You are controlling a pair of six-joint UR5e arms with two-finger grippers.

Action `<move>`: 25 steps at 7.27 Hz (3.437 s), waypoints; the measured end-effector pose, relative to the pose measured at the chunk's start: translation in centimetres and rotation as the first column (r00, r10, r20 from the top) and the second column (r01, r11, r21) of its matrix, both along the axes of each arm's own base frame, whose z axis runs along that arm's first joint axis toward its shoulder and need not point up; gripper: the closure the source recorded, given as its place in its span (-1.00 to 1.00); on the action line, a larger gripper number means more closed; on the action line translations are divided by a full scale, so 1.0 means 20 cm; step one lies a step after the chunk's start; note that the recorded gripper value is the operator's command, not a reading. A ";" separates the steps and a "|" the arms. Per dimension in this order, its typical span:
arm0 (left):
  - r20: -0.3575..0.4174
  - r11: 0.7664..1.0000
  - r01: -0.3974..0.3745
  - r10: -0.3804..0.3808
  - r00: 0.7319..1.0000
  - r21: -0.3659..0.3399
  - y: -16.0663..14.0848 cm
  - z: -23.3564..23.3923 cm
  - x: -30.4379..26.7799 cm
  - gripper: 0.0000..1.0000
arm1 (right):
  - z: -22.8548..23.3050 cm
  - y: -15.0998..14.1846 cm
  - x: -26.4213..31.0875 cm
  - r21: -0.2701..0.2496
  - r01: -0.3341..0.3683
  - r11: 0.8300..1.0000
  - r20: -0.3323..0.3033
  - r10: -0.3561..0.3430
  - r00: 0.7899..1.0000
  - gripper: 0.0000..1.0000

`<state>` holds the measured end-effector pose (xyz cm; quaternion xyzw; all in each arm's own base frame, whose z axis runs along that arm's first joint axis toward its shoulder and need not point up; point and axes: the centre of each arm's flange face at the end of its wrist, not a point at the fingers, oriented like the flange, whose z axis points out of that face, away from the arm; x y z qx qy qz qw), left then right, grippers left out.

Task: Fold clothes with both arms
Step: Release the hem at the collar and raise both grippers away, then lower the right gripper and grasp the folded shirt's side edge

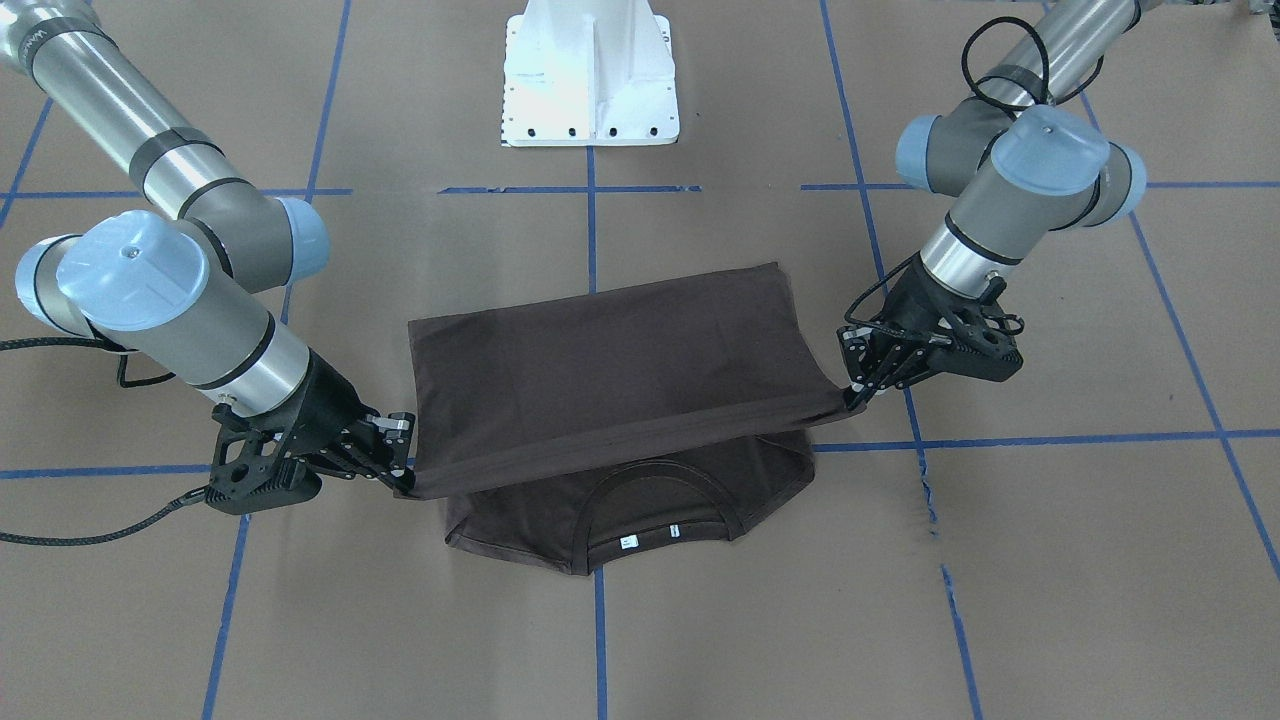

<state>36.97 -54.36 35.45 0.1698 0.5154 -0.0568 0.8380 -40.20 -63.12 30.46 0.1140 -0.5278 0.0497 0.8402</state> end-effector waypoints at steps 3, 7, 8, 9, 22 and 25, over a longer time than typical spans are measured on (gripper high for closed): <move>0.008 1.000 0.003 -0.003 1.000 -0.014 -0.11 -0.03 0.10 1.00 | -0.05 -0.09 -0.09 -0.003 -0.018 1.000 -0.020 0.018 1.000 1.00; 0.011 1.000 0.003 -0.003 1.000 -0.016 -0.13 -0.03 0.12 -1.00 | -0.03 -0.09 -0.11 -0.006 -0.019 1.000 -0.026 0.019 0.999 -1.00; 0.003 1.000 0.003 -0.003 1.000 -0.012 -0.13 -0.05 0.12 -1.00 | -0.03 -0.08 -0.10 -0.008 -0.015 1.000 -0.021 0.015 1.000 -1.00; -0.002 1.000 0.003 -0.003 1.000 -0.010 -0.13 -0.07 0.11 -1.00 | -0.03 -0.06 -0.08 -0.010 -0.002 1.000 -0.008 0.002 1.000 -1.00; -0.018 0.999 0.012 -0.012 1.000 -0.047 -0.12 -0.33 -0.20 -1.00 | 0.39 0.89 -0.33 -0.180 0.092 0.979 -0.016 -0.096 0.995 0.88; -0.016 0.999 0.007 -0.008 1.000 -0.043 -0.12 -0.33 -0.20 -1.00 | 0.38 0.92 -0.35 -0.180 0.105 0.978 -0.014 -0.109 0.994 1.00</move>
